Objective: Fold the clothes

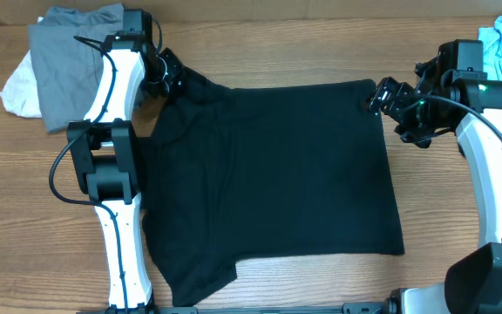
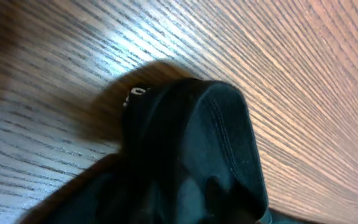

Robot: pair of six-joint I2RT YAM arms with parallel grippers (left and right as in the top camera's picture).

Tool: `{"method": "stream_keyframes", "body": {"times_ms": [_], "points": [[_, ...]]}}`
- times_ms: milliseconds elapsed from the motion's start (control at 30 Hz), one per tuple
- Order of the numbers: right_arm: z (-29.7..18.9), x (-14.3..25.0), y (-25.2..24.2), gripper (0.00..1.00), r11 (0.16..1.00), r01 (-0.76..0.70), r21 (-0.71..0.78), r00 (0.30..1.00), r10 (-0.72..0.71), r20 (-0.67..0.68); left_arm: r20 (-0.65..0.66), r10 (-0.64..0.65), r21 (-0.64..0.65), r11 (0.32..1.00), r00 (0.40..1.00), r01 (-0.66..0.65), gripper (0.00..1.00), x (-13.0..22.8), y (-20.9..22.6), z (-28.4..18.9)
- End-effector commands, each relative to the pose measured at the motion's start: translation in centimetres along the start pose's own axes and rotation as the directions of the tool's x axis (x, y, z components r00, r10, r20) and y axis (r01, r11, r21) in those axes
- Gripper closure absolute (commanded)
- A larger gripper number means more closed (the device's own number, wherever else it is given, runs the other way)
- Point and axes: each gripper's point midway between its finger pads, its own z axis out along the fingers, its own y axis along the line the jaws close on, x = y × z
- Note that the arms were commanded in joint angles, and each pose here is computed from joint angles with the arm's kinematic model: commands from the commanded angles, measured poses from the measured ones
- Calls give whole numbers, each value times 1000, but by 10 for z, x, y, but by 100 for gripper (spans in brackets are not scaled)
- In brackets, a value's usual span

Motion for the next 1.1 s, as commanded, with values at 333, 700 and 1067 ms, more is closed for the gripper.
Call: {"method": "stream_keyframes", "body": {"times_ms": [333, 700, 1067], "points": [[-1, -4, 0, 0, 1000, 9, 7, 1000, -9, 12, 15, 7, 124, 992, 1000, -9, 96, -6, -32, 1], [-1, -3, 0, 0, 1000, 8, 7, 1000, -8, 10, 111, 68, 146, 986, 991, -84, 89, -8, -63, 7], [-1, -1, -2, 0, 1000, 4, 12, 1000, -4, -1, 155, 135, 85, 985, 979, -150, 62, 0, -69, 18]]}}
